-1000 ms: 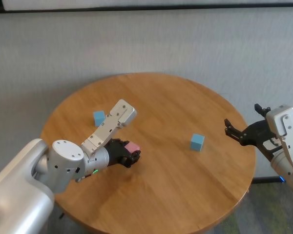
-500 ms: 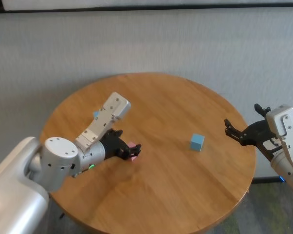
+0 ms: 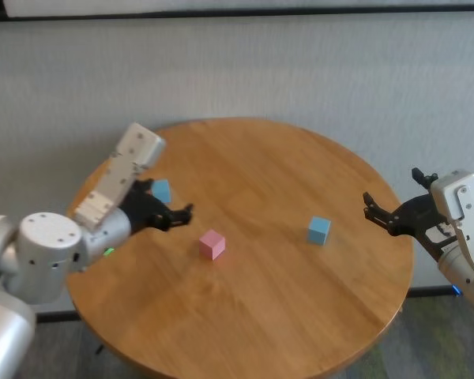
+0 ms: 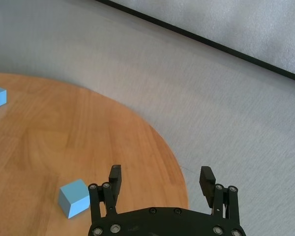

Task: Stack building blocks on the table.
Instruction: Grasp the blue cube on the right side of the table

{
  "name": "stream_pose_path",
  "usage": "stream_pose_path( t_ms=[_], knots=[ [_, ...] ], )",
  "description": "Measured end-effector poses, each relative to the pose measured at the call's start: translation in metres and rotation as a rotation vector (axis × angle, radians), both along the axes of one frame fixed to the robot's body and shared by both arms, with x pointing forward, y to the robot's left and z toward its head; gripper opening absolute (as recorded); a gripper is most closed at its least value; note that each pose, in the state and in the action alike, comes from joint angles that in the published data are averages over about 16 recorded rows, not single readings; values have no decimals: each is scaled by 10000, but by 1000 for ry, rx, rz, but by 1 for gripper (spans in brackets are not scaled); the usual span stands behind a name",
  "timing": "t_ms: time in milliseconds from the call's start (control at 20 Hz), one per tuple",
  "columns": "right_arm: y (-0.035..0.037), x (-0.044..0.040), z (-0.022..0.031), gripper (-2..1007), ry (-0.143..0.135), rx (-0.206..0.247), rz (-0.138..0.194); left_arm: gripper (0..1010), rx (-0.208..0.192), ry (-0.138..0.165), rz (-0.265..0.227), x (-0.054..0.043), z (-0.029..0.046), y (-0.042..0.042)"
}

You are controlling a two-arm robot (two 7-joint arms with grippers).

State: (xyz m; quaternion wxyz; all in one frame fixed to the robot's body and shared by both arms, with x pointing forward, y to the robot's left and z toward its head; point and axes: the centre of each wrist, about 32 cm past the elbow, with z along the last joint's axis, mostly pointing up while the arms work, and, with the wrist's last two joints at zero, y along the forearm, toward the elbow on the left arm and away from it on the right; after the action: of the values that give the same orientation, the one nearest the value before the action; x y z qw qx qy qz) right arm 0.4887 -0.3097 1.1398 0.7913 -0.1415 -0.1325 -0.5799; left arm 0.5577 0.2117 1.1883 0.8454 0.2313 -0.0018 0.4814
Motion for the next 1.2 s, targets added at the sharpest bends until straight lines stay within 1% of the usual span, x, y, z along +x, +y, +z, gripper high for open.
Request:
stream_pose_path(
  t_ms=[150, 300, 450, 550, 700, 850, 1200],
  knots=[
    [0, 0, 0, 1005, 0, 0, 0, 995, -1, -15, 29, -20, 20, 105],
    [1, -1, 0, 1005, 1, 0, 2, 1000, 0, -25, 52, -37, 29, 186],
    [10, -5, 4, 1005, 11, 5, 8, 1000, 3, -30, 66, -48, 30, 237],
    [21, -8, 9, 1005, 24, 9, 14, 1000, 3, -31, 69, -51, 29, 251],
    [47, -11, 22, 1005, 55, 21, 23, 1000, 3, -29, 66, -51, 26, 240],
    [80, -4, 44, 1005, 94, 37, 35, 1000, 3, -28, 62, -49, 24, 228],
    [167, 60, 108, 1005, 206, 89, 63, 1000, 4, -25, 58, -45, 22, 210]
  ],
)
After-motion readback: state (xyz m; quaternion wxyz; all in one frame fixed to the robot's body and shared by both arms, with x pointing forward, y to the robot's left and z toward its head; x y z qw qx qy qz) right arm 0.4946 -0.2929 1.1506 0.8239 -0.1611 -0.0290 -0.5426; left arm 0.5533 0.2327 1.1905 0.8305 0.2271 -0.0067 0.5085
